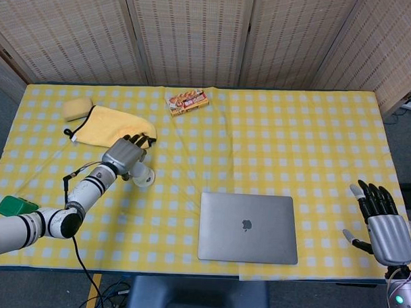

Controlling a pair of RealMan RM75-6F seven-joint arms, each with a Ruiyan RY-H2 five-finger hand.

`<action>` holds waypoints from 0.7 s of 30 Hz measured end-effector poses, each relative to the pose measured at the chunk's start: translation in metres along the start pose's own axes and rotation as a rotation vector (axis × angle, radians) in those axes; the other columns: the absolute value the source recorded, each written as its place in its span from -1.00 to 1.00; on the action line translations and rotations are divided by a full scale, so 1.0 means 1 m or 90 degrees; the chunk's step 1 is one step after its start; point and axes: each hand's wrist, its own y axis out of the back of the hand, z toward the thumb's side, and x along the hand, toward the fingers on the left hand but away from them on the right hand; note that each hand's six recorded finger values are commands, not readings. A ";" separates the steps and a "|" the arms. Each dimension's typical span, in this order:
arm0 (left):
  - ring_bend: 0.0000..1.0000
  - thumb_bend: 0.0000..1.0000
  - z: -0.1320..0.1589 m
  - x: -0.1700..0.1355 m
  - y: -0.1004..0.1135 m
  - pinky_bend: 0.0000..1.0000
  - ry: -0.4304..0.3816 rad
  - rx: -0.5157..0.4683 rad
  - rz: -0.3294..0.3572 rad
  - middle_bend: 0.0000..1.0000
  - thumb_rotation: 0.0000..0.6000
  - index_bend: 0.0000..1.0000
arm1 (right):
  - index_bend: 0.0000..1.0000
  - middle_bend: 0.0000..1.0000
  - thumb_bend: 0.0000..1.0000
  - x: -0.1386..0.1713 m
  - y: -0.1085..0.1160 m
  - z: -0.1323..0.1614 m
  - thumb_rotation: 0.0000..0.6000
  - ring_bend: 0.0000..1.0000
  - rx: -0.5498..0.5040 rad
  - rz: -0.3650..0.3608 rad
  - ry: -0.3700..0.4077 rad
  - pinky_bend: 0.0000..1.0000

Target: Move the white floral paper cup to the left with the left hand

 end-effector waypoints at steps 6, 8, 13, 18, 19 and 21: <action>-1.00 -0.49 0.003 0.000 0.001 -0.67 -0.002 0.001 0.002 -1.00 1.00 -0.11 | -1.00 -1.00 -0.63 0.000 0.001 -0.001 1.00 -1.00 -0.002 -0.002 0.000 -1.00; -1.00 -0.49 0.004 -0.001 0.002 -0.67 -0.003 0.002 0.004 -1.00 1.00 -0.11 | -1.00 -1.00 -0.63 0.001 0.001 0.000 1.00 -1.00 -0.002 -0.002 0.002 -1.00; -1.00 -0.49 0.008 -0.005 0.009 -0.67 -0.004 0.007 0.012 -1.00 1.00 -0.11 | -1.00 -1.00 -0.63 0.002 0.002 0.001 1.00 -1.00 -0.003 -0.003 0.006 -1.00; -1.00 -0.49 0.013 -0.012 0.020 -0.67 -0.001 0.007 0.022 -1.00 1.00 -0.12 | -1.00 -1.00 -0.63 0.004 0.004 0.002 1.00 -1.00 -0.007 -0.005 0.011 -1.00; -1.00 -0.49 0.014 -0.014 0.022 -0.67 0.000 0.007 0.024 -1.00 1.00 -0.12 | -1.00 -1.00 -0.63 0.004 0.004 0.002 1.00 -1.00 -0.008 -0.007 0.012 -1.00; -1.00 -0.49 0.017 -0.017 0.028 -0.67 0.003 0.007 0.031 -1.00 1.00 -0.12 | -1.00 -1.00 -0.63 0.005 0.006 0.002 1.00 -1.00 -0.010 -0.009 0.014 -1.00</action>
